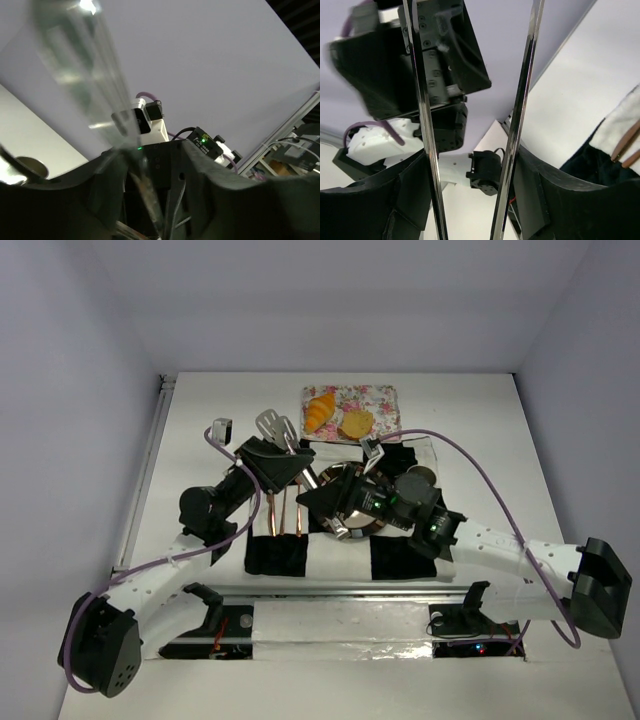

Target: Place the bread

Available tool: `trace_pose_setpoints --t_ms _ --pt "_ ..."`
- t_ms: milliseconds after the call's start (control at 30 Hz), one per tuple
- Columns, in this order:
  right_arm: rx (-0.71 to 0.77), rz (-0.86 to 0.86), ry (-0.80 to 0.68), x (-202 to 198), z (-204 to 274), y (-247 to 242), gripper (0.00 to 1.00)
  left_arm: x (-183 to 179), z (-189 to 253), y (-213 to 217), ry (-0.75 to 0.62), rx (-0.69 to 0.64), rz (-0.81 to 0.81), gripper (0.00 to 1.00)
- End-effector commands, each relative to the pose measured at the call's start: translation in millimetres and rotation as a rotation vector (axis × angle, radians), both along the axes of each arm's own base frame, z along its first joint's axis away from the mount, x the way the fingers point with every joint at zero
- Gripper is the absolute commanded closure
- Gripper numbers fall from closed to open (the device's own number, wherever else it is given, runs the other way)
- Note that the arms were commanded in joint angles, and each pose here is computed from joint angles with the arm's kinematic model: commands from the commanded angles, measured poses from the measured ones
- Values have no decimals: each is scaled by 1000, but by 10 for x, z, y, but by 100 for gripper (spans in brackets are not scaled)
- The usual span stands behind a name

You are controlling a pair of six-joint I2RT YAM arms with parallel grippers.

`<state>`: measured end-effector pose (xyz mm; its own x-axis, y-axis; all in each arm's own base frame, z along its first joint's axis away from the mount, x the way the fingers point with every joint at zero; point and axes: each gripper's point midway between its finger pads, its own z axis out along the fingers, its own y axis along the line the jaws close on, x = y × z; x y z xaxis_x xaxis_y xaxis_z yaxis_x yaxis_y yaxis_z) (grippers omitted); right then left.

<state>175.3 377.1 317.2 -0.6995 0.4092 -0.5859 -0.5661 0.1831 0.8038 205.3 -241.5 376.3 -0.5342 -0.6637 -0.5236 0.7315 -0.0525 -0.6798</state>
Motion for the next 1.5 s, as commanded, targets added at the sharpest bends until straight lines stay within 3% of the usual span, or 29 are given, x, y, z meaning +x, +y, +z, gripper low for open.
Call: trace_pose_setpoints --t_ms 0,267,467,700,1167,1467 --pt "47 -2 -8 -3 197 19 37 -129 191 33 -92 -5 2 51" --pt "72 -46 -6 47 374 -47 39 -119 113 3 -81 79 18 33" --pt "123 -132 16 253 557 -222 40 -81 11 -13 -51 143 36 2" --pt "95 -209 37 522 570 -381 41 -52 -13 -1 -50 223 74 1" --pt "-382 -402 223 1257 -499 -1067 43 83 -817 334 59 680 283 1" --pt "-586 -500 332 1862 -991 -1478 45 131 -1385 477 110 806 336 1"
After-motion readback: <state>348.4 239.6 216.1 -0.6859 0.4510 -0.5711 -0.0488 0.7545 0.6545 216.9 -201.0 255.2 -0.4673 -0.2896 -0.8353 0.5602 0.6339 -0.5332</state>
